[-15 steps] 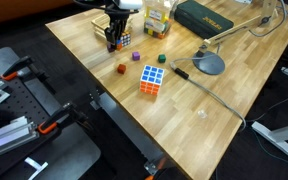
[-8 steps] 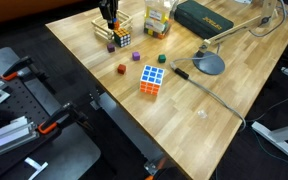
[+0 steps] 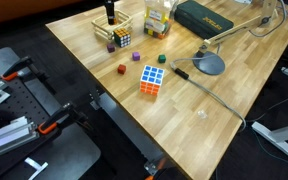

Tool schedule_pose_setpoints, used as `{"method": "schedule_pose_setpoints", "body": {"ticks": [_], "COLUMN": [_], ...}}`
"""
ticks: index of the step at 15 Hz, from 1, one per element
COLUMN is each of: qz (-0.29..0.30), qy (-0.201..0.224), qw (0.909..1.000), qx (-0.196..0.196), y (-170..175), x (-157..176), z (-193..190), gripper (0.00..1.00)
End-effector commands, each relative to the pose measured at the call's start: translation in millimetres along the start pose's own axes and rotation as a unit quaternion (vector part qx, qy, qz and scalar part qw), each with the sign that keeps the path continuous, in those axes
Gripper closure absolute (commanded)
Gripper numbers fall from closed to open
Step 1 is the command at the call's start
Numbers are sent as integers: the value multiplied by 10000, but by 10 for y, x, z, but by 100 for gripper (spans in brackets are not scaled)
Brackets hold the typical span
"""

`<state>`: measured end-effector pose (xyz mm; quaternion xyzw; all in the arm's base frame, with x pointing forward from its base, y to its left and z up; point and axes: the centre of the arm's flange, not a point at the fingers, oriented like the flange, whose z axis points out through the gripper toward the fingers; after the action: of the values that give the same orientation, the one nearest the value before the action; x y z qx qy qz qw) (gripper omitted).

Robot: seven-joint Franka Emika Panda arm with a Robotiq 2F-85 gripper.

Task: Put the small Rubik's cube in the wooden box

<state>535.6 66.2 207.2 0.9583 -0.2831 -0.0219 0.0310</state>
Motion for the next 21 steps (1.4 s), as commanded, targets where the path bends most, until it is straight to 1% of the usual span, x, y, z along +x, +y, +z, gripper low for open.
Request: {"method": "schedule_pose_setpoints", "body": {"ticks": [1, 4, 6, 9, 11, 12, 13, 15, 18, 19, 20, 21], "qz": [-873, -1540, -1872, -2218, -2285, -2292, -2271, -2183, -2056, -2022, -2000, -1982], "qy": [-316, -433, -544, -776, -924, -1005, -1068, -1130, -1074, -1048, -1032, -1019], "qw": [9956, 9869, 9805, 9712, 9675, 9662, 9656, 9666, 9703, 9715, 9722, 9727], "qx": [-141, -222, -265, -404, -566, -624, -677, -724, -689, -663, -649, -654], "y": [-215, -462, -604, -743, -782, -789, -801, -822, -856, -855, -858, -856], "x": [94, 46, 18, -5, 26, 43, 72, 152, 305, 348, 384, 410], "z": [76, 63, 54, 156, 324, 401, 489, 611, 650, 632, 610, 589], "gripper": [92, 92, 92, 92, 92, 92, 89, 83, 81, 74, 52, 41]}}
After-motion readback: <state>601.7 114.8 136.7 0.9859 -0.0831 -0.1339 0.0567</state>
